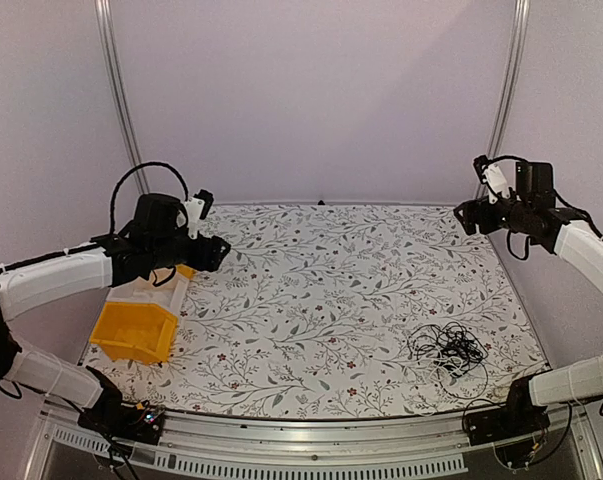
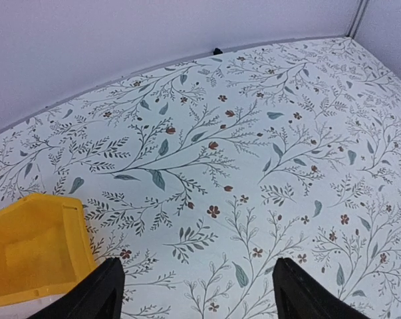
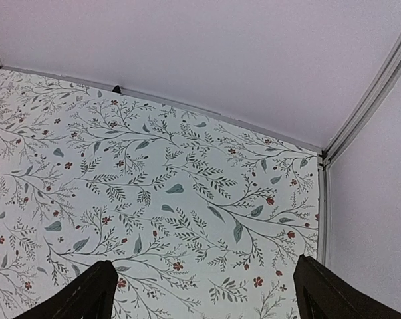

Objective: Untangle the cables

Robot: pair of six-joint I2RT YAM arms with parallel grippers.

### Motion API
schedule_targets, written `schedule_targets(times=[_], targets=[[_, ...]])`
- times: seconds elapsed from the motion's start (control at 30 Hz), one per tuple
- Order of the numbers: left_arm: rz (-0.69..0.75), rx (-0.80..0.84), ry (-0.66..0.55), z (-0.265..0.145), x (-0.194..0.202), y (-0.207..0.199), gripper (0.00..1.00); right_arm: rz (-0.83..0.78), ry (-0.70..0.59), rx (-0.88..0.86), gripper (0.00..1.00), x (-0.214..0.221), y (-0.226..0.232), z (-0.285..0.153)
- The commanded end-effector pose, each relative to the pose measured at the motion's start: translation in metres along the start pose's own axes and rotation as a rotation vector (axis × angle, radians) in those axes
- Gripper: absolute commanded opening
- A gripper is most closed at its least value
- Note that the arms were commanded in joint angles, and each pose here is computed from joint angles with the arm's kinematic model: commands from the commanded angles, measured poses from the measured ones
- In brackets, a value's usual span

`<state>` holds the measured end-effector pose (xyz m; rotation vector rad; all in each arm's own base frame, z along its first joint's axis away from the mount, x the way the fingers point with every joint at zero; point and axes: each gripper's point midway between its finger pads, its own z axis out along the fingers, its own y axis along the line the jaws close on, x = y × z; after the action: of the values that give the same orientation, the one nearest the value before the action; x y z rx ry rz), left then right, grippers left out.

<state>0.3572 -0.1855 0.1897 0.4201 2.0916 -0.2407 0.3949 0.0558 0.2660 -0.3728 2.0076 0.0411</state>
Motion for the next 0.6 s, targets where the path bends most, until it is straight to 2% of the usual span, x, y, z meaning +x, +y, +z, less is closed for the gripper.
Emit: schedule_targets(times=[0.0,0.17,0.37,0.47,0.57], targets=[[0.013,0.151,-0.053,-0.005,-0.008,-0.034,0.77,-0.043,0.044,-0.095,0.97,0.025,0.016,-0.015],[0.022,0.274,0.005,-0.012,0.005,-0.075,0.73,-0.123,0.201,-0.173,0.99,0.081,0.029,-0.024],[0.097,0.353,0.087,-0.018,0.020,-0.133,0.72,-0.179,0.367,-0.189,0.98,0.131,0.017,-0.039],[0.139,0.431,0.121,-0.011,0.029,-0.171,0.72,-0.213,0.402,-0.227,0.92,0.144,0.019,-0.039],[0.178,0.527,0.161,0.003,0.035,-0.213,0.67,-0.223,0.449,-0.303,0.78,0.158,0.026,-0.035]])
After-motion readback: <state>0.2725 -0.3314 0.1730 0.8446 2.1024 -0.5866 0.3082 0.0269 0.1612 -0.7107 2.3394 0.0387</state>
